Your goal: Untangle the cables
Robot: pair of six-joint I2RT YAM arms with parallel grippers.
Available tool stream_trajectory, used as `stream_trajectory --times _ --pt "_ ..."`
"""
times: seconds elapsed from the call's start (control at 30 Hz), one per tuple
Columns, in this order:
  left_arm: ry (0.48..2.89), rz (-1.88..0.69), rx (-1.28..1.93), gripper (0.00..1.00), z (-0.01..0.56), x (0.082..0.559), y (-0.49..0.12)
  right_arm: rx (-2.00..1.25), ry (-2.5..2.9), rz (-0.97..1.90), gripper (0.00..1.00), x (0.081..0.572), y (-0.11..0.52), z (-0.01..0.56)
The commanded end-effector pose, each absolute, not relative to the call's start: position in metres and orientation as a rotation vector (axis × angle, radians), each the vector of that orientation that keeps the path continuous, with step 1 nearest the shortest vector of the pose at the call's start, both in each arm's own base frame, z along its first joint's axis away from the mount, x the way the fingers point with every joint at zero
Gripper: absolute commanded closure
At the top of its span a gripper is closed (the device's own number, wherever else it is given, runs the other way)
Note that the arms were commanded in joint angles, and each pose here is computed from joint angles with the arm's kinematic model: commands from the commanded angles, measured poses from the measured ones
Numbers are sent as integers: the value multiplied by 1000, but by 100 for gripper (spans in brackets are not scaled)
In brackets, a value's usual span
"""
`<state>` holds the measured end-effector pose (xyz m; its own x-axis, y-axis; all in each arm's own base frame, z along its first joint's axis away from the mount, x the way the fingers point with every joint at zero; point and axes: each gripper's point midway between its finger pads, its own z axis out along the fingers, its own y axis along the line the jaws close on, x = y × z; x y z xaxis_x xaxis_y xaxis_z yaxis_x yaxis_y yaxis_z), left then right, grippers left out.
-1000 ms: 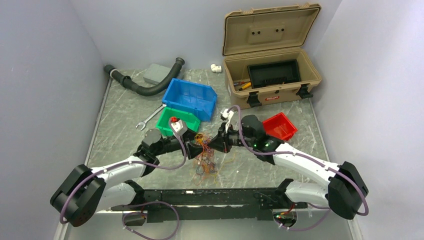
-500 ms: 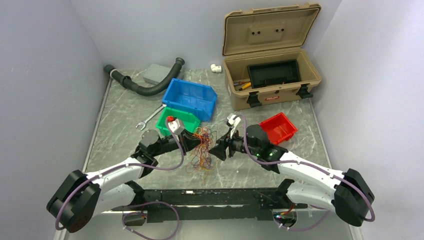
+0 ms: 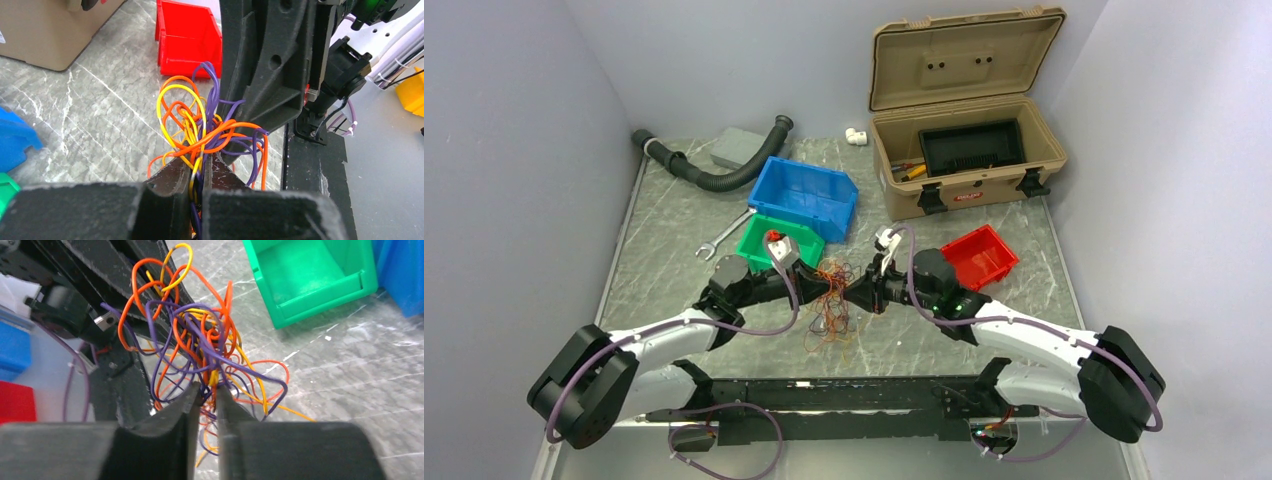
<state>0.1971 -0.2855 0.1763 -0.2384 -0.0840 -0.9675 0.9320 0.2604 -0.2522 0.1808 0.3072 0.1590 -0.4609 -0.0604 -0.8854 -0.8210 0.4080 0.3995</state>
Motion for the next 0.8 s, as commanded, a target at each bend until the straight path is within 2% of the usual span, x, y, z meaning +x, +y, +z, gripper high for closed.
stream_trajectory --times 0.0,0.03,0.07,0.13,0.2,0.27,0.3,0.5,0.67,0.73,0.77 --pt "1361 -1214 859 93 207 198 -290 -742 1687 1174 96 189 320 201" --pt "1360 -1203 849 84 207 199 -289 -717 1711 1144 100 193 317 197" --pt "1365 -1186 836 77 207 201 -287 -683 1734 1111 100 198 313 194" --pt "1372 -1146 803 71 207 205 -282 -604 1786 1035 100 207 301 186" --pt "1367 -1104 769 75 210 209 -276 -547 1817 971 100 210 287 176" --pt "1370 -1066 732 94 210 214 -271 -510 1830 925 100 212 276 172" --pt "1387 -1031 685 100 208 220 -265 -489 1839 899 100 213 270 171" --pt "1400 -923 564 100 211 235 -247 -239 1938 618 100 238 222 158" --pt "1470 -784 422 100 202 257 -225 168 2004 221 100 260 138 136" --pt "1494 -724 358 96 199 265 -214 308 2002 118 100 262 108 133" --pt "1507 -711 344 90 196 266 -211 352 1999 90 100 263 97 133"
